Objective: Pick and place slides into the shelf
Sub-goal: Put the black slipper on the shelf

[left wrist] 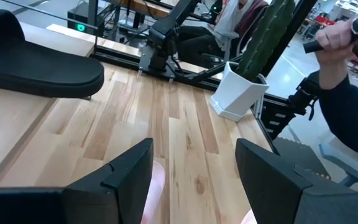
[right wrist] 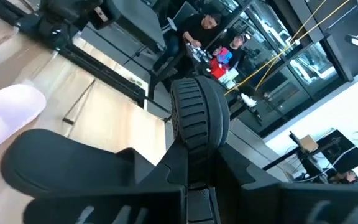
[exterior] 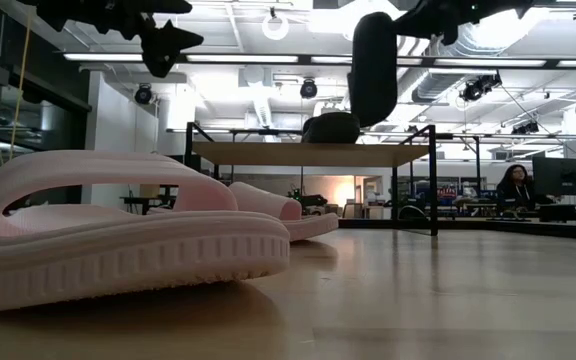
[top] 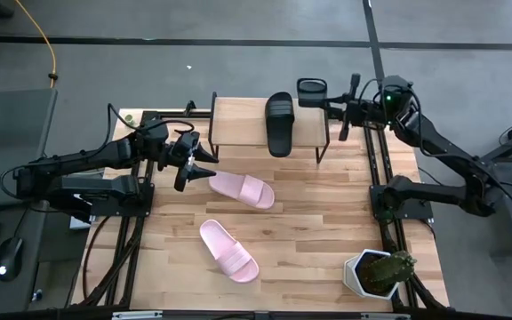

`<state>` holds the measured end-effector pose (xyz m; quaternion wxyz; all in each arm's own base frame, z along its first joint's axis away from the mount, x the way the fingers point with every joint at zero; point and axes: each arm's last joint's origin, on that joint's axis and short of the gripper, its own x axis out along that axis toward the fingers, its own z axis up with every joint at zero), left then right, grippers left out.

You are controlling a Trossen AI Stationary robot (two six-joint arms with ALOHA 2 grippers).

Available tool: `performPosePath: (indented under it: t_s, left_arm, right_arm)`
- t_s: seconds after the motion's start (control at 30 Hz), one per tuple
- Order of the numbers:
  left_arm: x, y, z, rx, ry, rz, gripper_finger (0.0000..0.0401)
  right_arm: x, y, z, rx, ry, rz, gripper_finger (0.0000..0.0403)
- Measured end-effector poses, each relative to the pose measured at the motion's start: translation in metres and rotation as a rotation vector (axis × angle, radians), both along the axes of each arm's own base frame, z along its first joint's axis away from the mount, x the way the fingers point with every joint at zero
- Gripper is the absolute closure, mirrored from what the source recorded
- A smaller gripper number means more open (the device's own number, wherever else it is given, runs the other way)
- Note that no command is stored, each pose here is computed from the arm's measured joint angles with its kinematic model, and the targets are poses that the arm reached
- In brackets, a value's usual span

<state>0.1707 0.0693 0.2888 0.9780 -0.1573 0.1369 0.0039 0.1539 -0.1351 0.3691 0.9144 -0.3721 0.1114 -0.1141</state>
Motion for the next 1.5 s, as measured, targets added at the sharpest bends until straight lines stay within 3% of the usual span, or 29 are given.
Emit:
performPosePath:
  t_s: [0.3, 0.77, 1.03, 1.5]
  left_arm:
    - [0.000, 0.000, 0.001, 0.002, -0.005, -0.002, 0.0185]
    - [0.000, 0.000, 0.000, -0.001, 0.001, -0.002, 0.0185]
    - [-0.001, 0.000, -0.002, 0.005, 0.023, 0.017, 0.0185]
    - [-0.001, 0.000, -0.002, 0.007, 0.022, 0.019, 0.0185]
  right_arm:
    - [-0.009, -0.022, -0.008, 0.066, 0.001, 0.088, 0.0387]
    - [-0.015, -0.028, -0.010, 0.097, -0.012, 0.161, 0.0387]
    - [-0.016, -0.028, -0.019, 0.157, 0.049, 0.134, 0.0387]
    - [-0.009, -0.023, -0.020, 0.161, 0.068, 0.107, 0.0387]
